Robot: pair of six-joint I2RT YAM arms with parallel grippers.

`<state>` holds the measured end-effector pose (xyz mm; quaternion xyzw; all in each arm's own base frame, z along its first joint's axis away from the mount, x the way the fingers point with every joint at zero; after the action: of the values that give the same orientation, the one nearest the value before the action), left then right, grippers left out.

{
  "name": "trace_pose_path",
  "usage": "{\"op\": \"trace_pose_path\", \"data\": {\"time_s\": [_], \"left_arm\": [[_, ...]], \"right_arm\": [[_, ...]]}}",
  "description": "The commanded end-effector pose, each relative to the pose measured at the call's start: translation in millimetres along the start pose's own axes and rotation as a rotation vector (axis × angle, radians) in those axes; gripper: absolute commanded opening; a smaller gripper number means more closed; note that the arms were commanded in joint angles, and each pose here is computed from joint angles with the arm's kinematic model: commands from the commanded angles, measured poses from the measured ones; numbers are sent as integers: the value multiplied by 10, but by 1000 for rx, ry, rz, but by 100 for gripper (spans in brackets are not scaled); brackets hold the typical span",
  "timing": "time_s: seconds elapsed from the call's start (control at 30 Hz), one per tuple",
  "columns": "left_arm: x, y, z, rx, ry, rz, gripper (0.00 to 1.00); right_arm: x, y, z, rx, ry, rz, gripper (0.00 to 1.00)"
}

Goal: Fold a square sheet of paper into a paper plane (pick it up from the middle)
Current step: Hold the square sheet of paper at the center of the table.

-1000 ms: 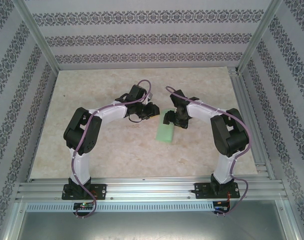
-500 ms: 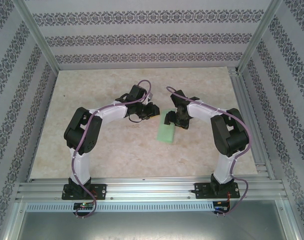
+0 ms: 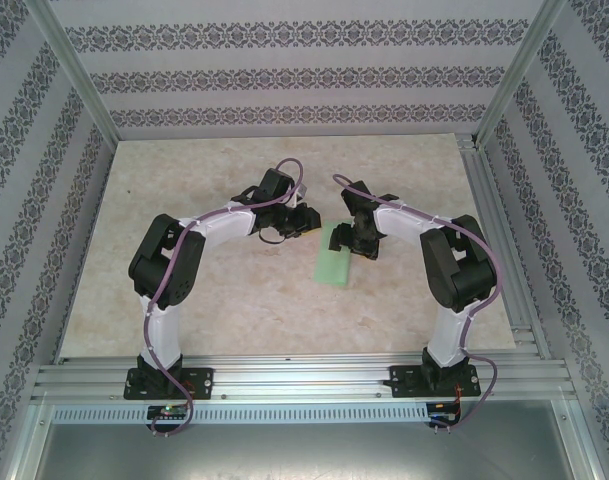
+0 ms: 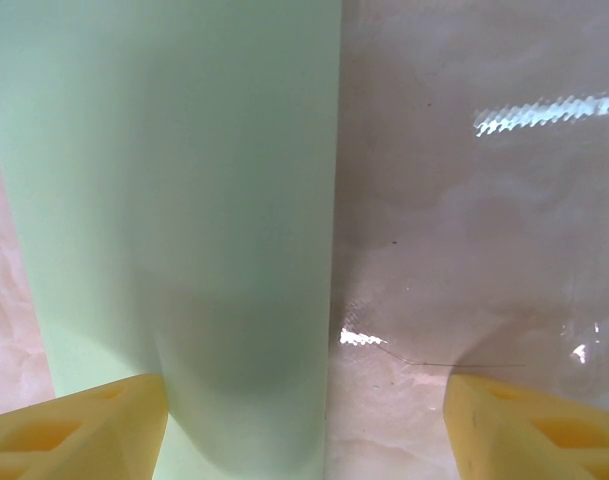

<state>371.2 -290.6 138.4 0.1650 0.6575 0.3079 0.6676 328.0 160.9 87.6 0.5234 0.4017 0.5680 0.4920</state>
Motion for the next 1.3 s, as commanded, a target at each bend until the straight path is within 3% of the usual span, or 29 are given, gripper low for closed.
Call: {"op": "trace_pose_path", "data": {"time_s": [0.0,0.43,0.97,1.27], "left_arm": [[-134,-50,5,9,-26,-43,25],[-116,-68,3,13,-22,-40,25],[-35,-355,5,56,26,-40,23],[117,-506,-31,75,58,7,16]], "right_arm": [[8,15,99,-30,-21,-10,74],[-19,-70,74,-1,-21,-24,75],[-68,-145,9,25,-14,-56,75],[-78,-158,0,28,-15,-60,75]]}}
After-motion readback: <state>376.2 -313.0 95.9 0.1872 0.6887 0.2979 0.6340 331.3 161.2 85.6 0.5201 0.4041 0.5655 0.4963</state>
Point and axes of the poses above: each hand's point on the last joint's axis, 136 mm out from that joint toward the fingers, its own y axis back along the fingers, its own x axis along the line the jaws close on, z = x × y, the point moved 7 cm from there along y, back along the fingers, and after that the axes turned 6 degrees about y, right-handed, at the moved point
